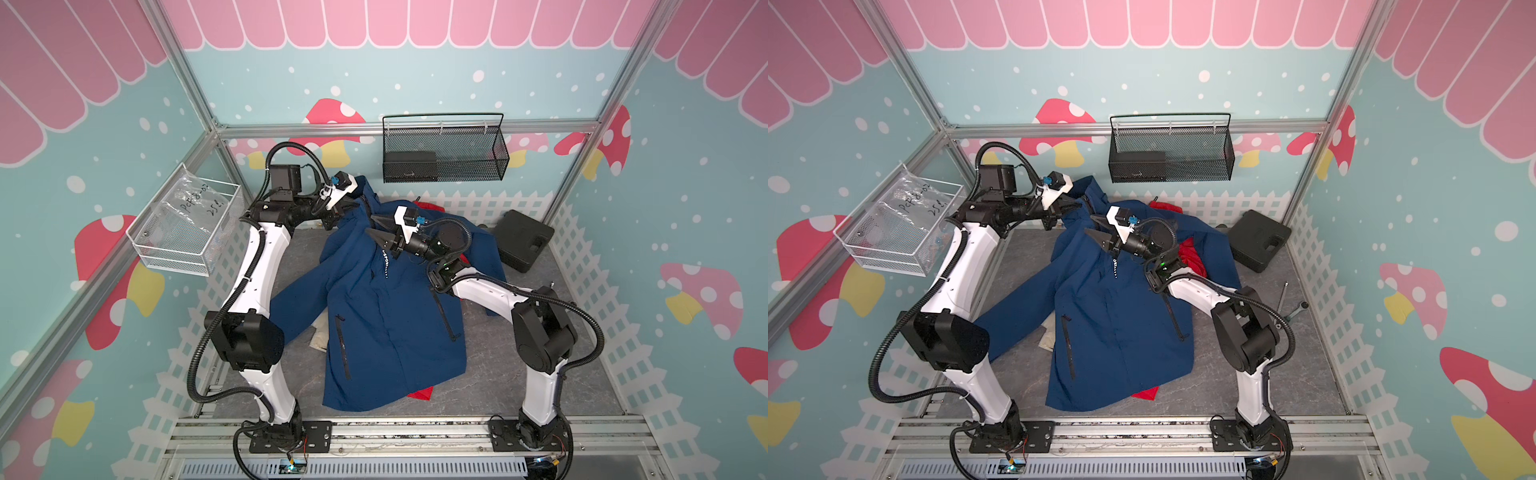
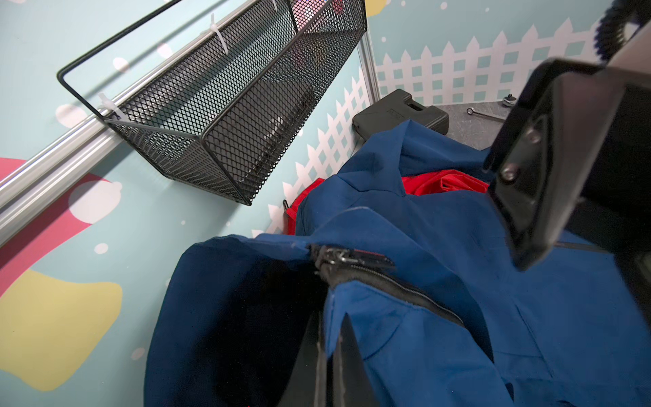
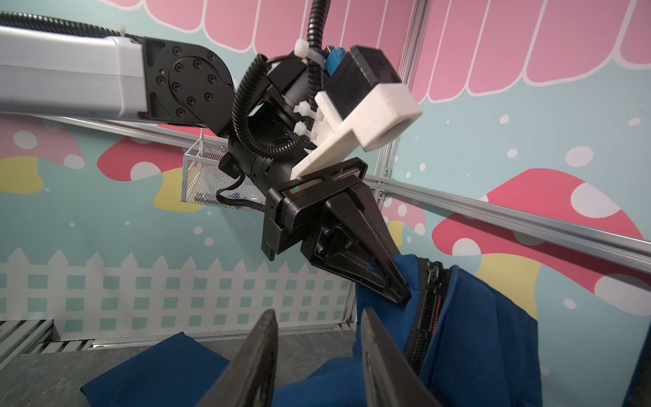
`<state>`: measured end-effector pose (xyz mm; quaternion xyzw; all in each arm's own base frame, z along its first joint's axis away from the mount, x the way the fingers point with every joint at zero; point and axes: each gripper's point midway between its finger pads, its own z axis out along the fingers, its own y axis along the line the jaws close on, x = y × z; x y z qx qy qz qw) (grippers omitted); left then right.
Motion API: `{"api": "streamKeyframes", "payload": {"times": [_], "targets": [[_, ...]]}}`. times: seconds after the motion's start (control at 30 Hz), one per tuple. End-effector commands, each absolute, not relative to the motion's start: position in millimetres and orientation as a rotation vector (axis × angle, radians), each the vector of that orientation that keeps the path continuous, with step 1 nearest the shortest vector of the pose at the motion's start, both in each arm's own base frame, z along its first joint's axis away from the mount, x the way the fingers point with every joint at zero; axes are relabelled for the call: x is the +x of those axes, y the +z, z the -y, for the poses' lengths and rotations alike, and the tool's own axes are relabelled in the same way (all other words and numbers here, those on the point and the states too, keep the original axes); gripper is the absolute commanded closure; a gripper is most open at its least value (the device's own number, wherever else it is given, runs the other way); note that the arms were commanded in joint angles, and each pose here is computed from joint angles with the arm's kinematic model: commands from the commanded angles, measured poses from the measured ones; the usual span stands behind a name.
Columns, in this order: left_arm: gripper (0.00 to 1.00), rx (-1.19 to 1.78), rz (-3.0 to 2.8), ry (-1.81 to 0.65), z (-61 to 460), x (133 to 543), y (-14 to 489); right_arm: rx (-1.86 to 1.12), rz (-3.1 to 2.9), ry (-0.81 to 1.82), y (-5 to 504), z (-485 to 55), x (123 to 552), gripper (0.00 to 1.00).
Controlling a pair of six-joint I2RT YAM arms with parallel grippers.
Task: Unzip the jacket
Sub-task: Flatten out the jacket, then unzip the zipper on the jacket.
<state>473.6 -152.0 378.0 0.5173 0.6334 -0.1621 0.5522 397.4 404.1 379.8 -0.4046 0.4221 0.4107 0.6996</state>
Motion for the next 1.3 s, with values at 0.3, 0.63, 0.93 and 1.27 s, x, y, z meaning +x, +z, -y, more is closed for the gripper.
{"api": "streamKeyframes", "payload": {"times": [0.3,0.63,0.93,1.27], "targets": [[1.0,1.243,-1.431,-0.355,156,462,395,-0.831,-1.064,0.854,363,-414,434,0.6],[1.0,1.249,-1.427,-0.355,156,459,394,-0.737,-1.141,0.783,365,-409,460,0.63],[1.0,1.253,-1.423,-0.358,157,459,395,-0.765,-1.129,0.804,368,-417,463,0.76],[1.0,1.25,-1.426,-0.351,156,459,395,-0.765,-1.116,0.801,375,-415,460,0.81]]}}
